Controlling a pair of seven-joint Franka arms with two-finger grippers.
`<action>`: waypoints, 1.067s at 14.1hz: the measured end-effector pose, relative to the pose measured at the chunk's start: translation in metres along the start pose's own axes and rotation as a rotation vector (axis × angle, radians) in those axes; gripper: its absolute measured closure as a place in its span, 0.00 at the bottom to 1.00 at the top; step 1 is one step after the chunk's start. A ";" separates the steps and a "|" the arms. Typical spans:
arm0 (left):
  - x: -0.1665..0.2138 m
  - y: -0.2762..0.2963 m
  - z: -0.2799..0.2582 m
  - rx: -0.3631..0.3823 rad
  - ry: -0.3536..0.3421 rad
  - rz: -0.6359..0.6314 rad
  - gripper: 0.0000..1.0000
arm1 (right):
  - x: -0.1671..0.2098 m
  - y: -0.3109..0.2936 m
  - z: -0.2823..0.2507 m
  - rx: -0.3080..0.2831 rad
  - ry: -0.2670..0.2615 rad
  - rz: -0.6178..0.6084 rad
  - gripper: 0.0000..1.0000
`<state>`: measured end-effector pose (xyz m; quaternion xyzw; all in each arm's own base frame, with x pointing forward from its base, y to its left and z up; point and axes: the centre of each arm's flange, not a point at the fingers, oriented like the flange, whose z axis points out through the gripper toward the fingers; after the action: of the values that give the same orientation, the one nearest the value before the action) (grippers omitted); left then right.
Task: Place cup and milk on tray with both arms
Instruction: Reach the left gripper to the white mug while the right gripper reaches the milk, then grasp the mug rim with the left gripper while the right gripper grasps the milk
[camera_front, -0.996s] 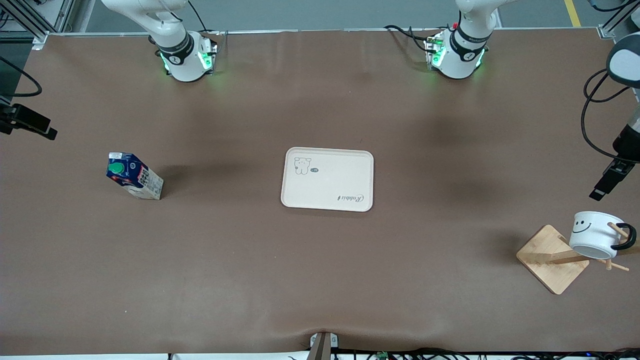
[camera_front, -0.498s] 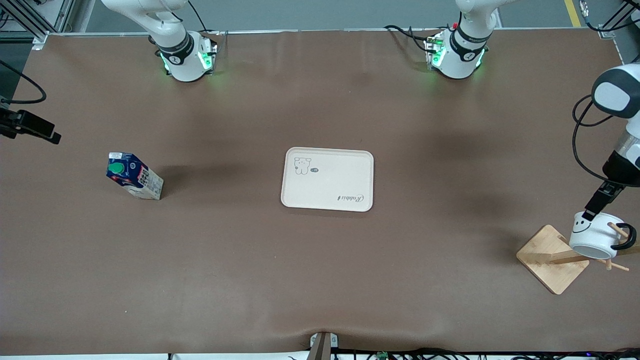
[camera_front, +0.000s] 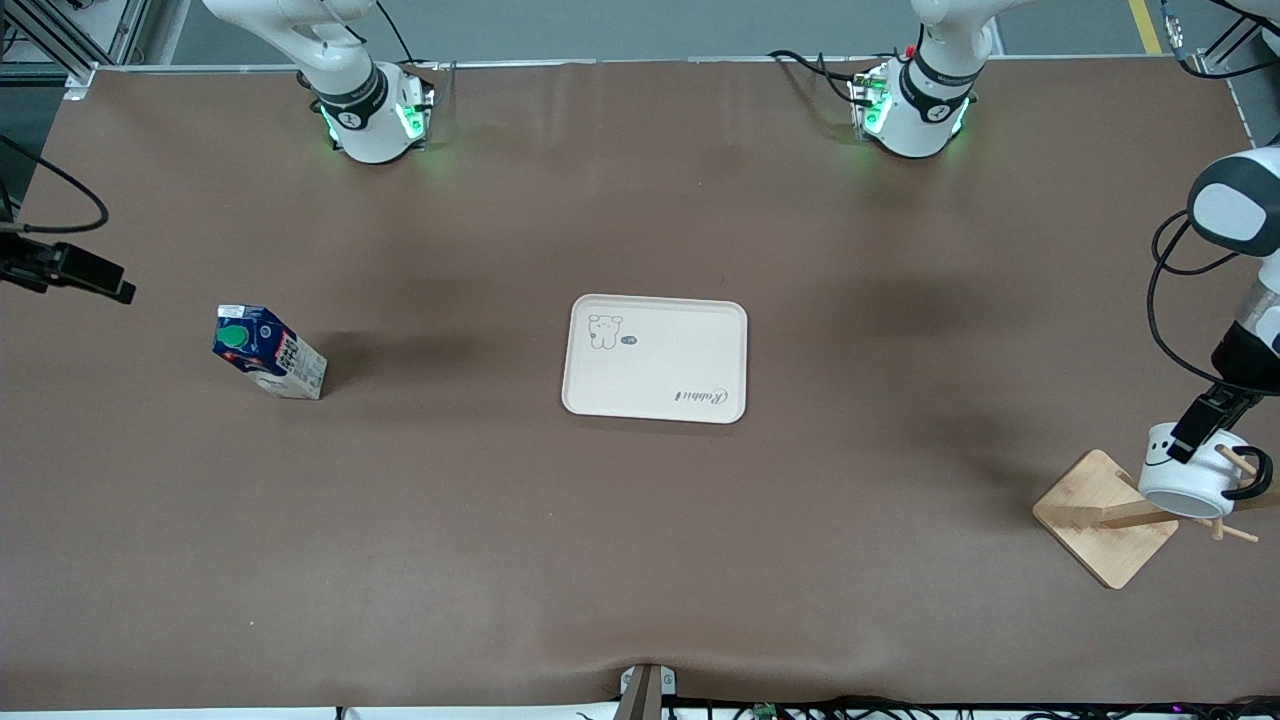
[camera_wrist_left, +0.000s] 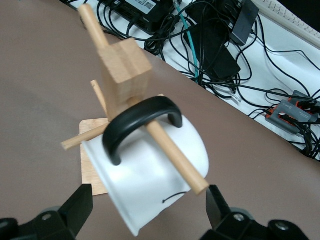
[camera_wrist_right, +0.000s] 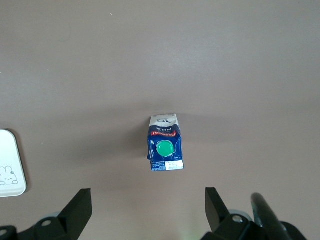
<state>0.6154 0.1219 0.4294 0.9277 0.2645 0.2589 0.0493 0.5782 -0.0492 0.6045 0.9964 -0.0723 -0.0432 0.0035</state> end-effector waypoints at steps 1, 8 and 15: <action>-0.002 0.002 0.004 -0.002 -0.003 0.005 0.00 | 0.003 -0.001 0.005 -0.002 -0.006 0.000 0.00; -0.005 0.007 0.017 -0.010 0.001 0.117 0.05 | 0.031 -0.005 0.061 -0.020 -0.103 0.001 0.00; -0.015 0.025 0.021 -0.024 -0.013 0.175 0.61 | 0.034 -0.006 0.103 -0.029 -0.192 0.002 0.00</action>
<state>0.6262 0.0940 0.4103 0.9482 0.1791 0.2595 0.0394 0.6041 -0.0483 0.4985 0.9875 -0.0726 -0.1396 0.0110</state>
